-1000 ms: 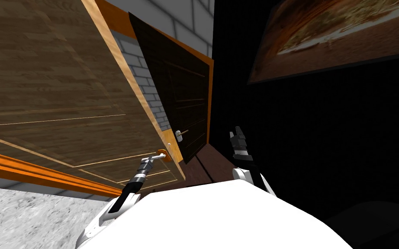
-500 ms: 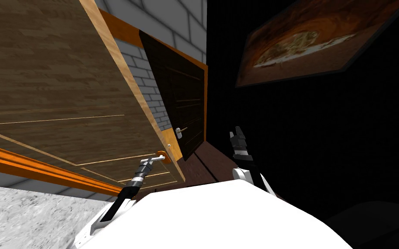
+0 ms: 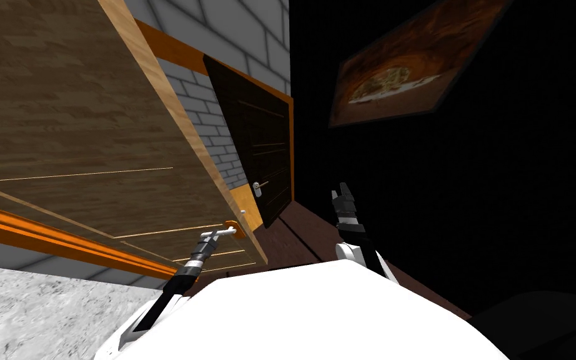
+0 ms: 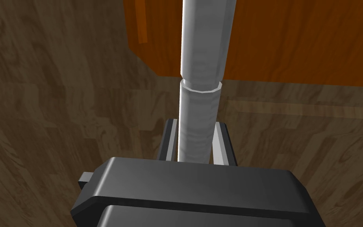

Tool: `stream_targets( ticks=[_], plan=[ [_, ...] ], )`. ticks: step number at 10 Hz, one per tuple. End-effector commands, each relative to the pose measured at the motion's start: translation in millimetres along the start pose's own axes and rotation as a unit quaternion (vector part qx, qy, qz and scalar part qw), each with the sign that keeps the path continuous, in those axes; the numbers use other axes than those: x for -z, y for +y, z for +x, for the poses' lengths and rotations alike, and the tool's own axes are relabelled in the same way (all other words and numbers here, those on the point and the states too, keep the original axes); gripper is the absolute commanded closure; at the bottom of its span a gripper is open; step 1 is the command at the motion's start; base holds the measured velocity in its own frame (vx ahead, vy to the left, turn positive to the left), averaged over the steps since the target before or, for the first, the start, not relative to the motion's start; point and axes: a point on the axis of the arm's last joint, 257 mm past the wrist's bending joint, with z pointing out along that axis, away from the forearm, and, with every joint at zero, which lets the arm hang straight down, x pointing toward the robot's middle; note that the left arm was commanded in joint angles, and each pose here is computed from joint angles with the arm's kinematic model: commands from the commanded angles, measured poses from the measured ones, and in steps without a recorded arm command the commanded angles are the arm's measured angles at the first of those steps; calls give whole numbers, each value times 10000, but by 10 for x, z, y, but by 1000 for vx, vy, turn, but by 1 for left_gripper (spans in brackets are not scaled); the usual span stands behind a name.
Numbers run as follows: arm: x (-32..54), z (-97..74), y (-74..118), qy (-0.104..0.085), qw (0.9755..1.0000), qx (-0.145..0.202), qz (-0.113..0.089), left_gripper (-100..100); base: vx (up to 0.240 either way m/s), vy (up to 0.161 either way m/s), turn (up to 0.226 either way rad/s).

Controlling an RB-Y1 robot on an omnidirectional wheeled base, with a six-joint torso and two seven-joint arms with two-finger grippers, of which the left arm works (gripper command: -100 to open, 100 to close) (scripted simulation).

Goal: Pull the door open

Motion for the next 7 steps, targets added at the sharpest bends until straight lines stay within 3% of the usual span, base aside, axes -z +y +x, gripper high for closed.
stream_targets(
  ticks=[1,6,7],
  plan=[
    [65,69,9,130,9999,30,11,100,-203,83,-164],
    [237,101,5,379,9993,60,22,100,-222,63,-146],
    [197,33,-19,297,9996,15,24,100,-93,31,-6]
  ],
)
